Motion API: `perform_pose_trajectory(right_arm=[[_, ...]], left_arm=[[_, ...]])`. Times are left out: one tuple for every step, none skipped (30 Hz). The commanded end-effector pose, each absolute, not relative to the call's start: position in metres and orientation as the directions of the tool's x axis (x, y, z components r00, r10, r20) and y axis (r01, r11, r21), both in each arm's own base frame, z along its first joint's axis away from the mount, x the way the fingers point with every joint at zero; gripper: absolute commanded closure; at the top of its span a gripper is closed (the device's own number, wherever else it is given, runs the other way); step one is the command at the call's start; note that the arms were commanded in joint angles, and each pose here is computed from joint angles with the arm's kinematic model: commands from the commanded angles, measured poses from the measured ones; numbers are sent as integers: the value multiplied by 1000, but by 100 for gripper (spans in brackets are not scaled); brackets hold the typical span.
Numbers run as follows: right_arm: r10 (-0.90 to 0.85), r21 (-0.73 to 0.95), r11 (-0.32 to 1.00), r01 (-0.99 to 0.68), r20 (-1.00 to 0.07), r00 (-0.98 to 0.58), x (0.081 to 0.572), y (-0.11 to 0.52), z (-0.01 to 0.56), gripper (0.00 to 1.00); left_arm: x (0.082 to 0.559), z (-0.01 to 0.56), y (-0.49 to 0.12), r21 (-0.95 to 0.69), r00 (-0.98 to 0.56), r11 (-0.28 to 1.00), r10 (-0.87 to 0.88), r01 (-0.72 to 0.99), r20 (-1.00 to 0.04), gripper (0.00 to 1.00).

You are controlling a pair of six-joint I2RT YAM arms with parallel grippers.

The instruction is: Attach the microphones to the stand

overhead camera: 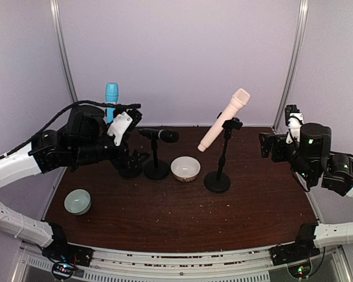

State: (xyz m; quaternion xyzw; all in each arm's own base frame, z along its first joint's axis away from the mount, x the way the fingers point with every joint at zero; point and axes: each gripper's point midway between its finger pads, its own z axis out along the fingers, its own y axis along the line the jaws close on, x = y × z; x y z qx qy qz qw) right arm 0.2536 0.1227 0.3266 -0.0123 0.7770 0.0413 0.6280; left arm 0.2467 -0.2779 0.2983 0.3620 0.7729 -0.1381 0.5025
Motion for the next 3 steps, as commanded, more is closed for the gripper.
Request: perform_pose_trajectory(right_arm=[[20, 33, 997, -70, -983, -185, 260, 129, 336, 0], [18, 34, 996, -80, -981, -195, 261, 133, 333, 0], [26, 47, 994, -96, -979, -202, 261, 137, 329, 0]], left_arm=[[271, 313, -206, 247, -206, 873, 357, 420, -911, 2], [272, 311, -197, 249, -201, 887, 345, 388, -917, 2], [273, 307, -191, 247, -194, 896, 334, 368, -922, 2]])
